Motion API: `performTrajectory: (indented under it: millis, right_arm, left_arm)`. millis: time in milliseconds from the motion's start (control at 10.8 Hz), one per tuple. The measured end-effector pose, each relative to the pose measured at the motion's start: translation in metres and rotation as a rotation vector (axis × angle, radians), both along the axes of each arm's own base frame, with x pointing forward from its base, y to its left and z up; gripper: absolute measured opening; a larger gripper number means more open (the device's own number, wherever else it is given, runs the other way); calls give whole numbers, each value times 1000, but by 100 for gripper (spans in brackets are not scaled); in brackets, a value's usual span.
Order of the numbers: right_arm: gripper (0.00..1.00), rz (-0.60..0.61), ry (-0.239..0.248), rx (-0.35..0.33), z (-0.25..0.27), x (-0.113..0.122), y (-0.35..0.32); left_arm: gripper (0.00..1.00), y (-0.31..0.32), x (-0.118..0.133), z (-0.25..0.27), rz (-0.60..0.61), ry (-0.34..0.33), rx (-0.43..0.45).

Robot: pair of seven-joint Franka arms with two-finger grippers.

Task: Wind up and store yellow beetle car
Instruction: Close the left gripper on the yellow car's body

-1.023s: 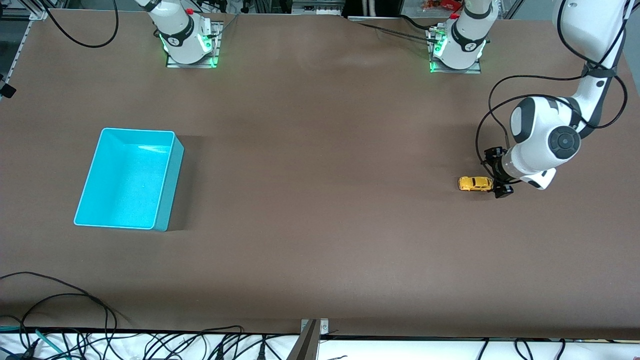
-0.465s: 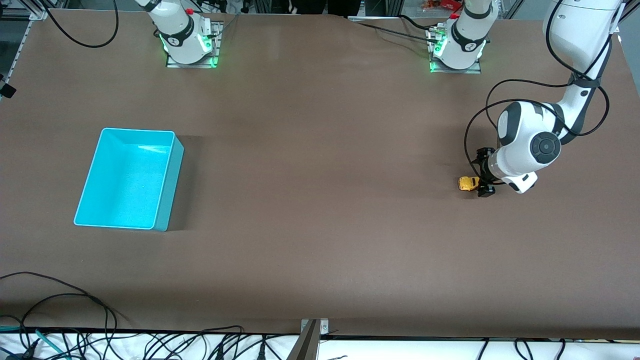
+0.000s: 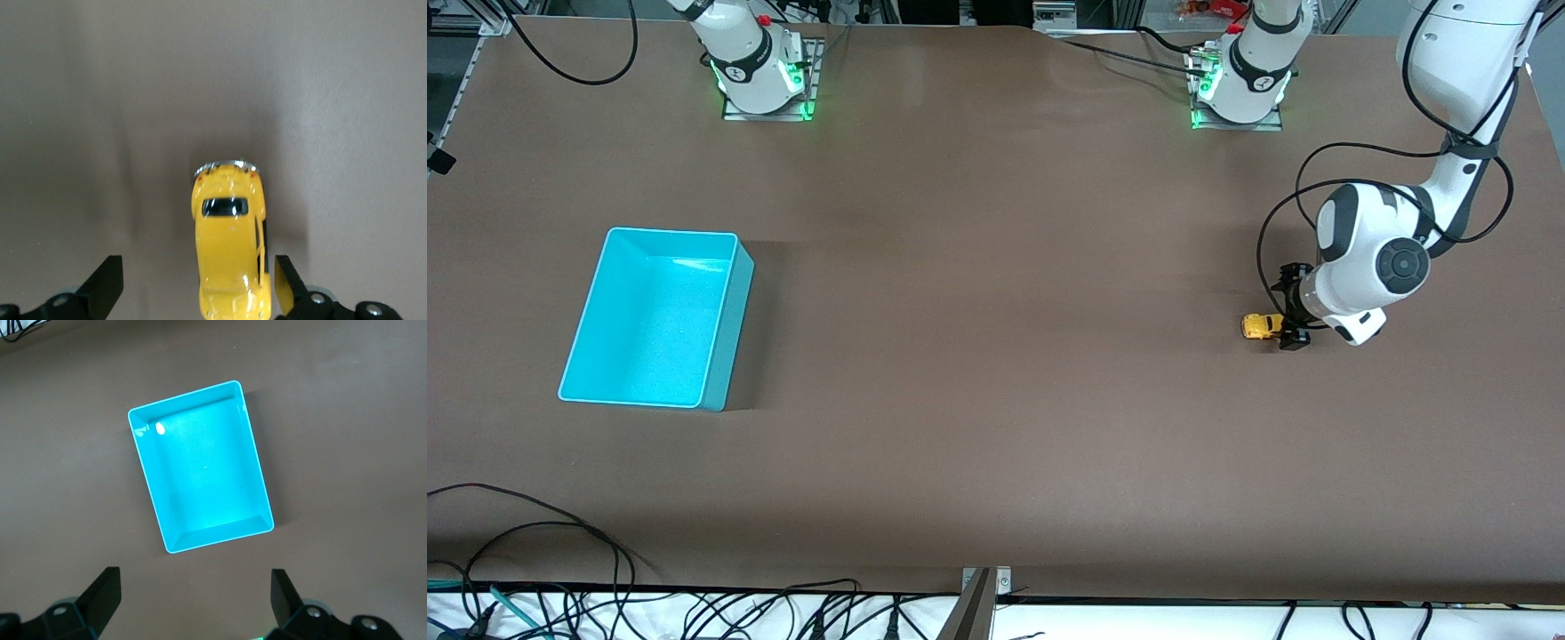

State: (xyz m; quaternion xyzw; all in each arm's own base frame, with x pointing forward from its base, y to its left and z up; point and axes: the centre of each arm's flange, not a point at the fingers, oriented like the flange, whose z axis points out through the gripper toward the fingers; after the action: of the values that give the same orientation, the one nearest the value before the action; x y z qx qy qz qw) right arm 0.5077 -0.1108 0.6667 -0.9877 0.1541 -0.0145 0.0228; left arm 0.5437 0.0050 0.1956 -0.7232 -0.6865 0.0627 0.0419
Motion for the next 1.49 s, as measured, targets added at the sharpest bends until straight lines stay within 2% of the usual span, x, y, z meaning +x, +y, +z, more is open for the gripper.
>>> performTrajectory:
  millis: [651,744,930,1023,1209,1488]
  right_arm:
    - [100,0,0,0,0,0,0]
    - [100,0,0,0,0,0,0]
    - [100,1,-6,10,0,1,1]
    - [100,0,-21,41,-1,4,3]
    - [100,-23,-30,72,-2,3,-7]
    - [100,-49,-33,81,-2,0,-21]
  left_arm:
    - [96,8,5,-8,17,-48,-5]
    - [89,8,5,-9,17,-50,-6]
    - [62,8,5,-11,17,-51,-7]
    - [47,8,5,-11,17,-54,-7]
    - [46,8,6,-11,17,-55,-7]
    - [46,7,6,-11,17,-55,-7]
